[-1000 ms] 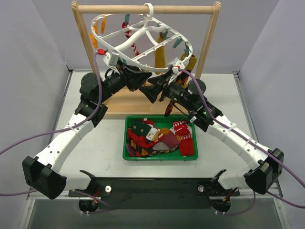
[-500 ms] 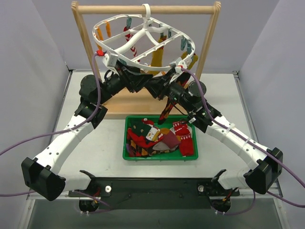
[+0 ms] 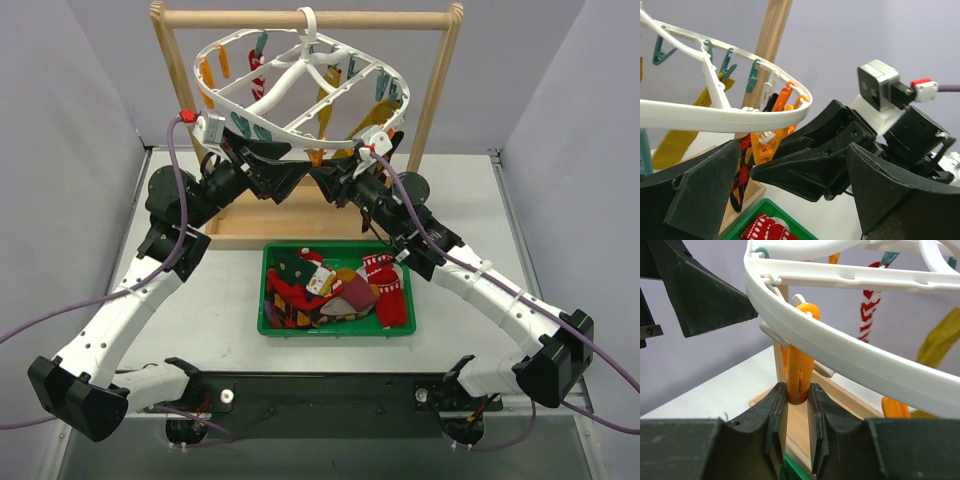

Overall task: Clip the socks to the hanger
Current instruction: Open the clamp at the hanger.

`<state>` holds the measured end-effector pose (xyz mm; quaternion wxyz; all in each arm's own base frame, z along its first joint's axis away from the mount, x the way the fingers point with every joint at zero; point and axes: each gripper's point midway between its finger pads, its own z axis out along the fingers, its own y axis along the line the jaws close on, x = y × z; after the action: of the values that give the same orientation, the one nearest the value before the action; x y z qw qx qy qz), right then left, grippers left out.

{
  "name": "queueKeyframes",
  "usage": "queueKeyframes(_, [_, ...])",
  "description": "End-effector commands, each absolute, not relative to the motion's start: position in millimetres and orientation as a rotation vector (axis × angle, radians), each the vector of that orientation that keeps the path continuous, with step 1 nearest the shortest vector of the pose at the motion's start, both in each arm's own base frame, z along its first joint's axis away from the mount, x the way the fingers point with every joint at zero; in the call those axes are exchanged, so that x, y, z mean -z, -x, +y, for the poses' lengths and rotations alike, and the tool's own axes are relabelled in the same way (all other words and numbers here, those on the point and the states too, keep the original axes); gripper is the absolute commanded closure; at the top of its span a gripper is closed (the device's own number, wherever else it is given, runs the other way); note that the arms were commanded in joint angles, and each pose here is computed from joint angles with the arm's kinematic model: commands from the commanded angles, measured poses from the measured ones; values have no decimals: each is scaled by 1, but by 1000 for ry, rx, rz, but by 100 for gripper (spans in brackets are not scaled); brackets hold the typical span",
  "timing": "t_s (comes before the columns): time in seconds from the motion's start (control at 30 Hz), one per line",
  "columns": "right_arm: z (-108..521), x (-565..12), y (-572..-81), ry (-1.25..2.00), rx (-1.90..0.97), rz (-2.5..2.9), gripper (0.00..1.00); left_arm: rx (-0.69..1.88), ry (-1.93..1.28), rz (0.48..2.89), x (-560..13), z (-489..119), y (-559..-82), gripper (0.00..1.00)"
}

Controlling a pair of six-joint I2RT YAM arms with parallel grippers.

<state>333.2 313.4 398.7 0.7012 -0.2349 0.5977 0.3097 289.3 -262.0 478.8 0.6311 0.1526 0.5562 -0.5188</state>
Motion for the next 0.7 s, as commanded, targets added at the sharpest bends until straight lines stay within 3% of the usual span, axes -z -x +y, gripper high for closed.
queueKeyframes(0.0, [308, -435, -330, 518, -609, 1206, 100, 1197, -221, 1327, -485, -252, -299, 3])
queueKeyframes(0.47, [314, -439, -307, 554, -630, 1185, 100, 1198, -227, 1280, -498, -249, -307, 4])
queueKeyframes(0.6, [302, -431, -311, 550, -552, 1206, 100, 1186, -247, 1242, -510, -241, -303, 21])
queueKeyframes(0.67, [297, -430, -313, 573, -500, 1195, 100, 1166, -258, 1227, -513, -237, -303, 39])
